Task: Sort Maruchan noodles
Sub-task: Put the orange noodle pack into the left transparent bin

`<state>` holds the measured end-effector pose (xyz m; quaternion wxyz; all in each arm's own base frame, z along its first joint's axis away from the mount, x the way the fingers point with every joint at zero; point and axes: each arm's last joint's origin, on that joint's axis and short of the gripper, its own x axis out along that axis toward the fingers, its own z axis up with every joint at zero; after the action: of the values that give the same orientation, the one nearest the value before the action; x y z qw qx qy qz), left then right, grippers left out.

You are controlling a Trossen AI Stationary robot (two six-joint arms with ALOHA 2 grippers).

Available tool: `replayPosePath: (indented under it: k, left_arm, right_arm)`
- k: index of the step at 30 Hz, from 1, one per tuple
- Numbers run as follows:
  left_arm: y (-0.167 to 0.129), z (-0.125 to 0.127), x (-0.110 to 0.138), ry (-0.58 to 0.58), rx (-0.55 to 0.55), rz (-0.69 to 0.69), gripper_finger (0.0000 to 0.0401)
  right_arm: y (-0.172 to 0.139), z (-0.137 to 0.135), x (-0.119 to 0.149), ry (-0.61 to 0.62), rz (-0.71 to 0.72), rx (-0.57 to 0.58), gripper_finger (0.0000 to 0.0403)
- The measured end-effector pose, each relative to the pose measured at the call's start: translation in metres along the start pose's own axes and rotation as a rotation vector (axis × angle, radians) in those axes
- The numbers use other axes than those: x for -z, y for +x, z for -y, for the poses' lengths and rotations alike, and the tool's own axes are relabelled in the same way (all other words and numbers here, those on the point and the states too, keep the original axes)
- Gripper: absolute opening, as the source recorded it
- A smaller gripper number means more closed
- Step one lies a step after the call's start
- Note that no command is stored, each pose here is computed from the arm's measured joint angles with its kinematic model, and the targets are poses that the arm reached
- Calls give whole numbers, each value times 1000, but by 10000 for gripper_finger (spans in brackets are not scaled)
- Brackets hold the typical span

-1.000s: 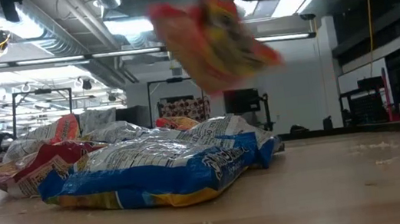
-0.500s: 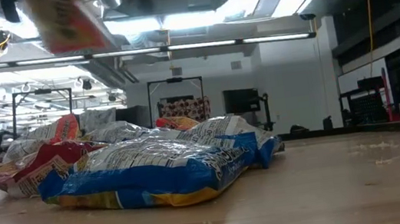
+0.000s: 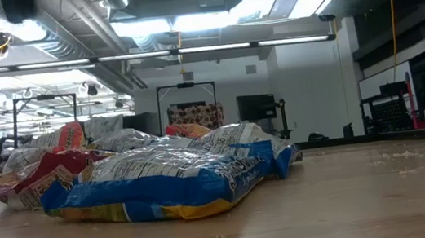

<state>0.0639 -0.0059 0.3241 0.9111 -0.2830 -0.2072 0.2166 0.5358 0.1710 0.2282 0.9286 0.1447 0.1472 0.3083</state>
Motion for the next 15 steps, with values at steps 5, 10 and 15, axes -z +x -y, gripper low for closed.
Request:
replayPosePath:
  k: [5, 10, 15]
  left_arm:
    - [0, 0, 0, -8, -1, -1, 176]
    - [0, 0, 0, -10, -1, 0, 176]
    - [0, 0, 0, -12, -2, -1, 176]
  right_arm:
    - [19, -2, 3, -26, -20, -40, 1]
    - [22, 6, 4, -83, -53, 75, 39]
    - [20, 12, 11, -95, -131, 115, 125]
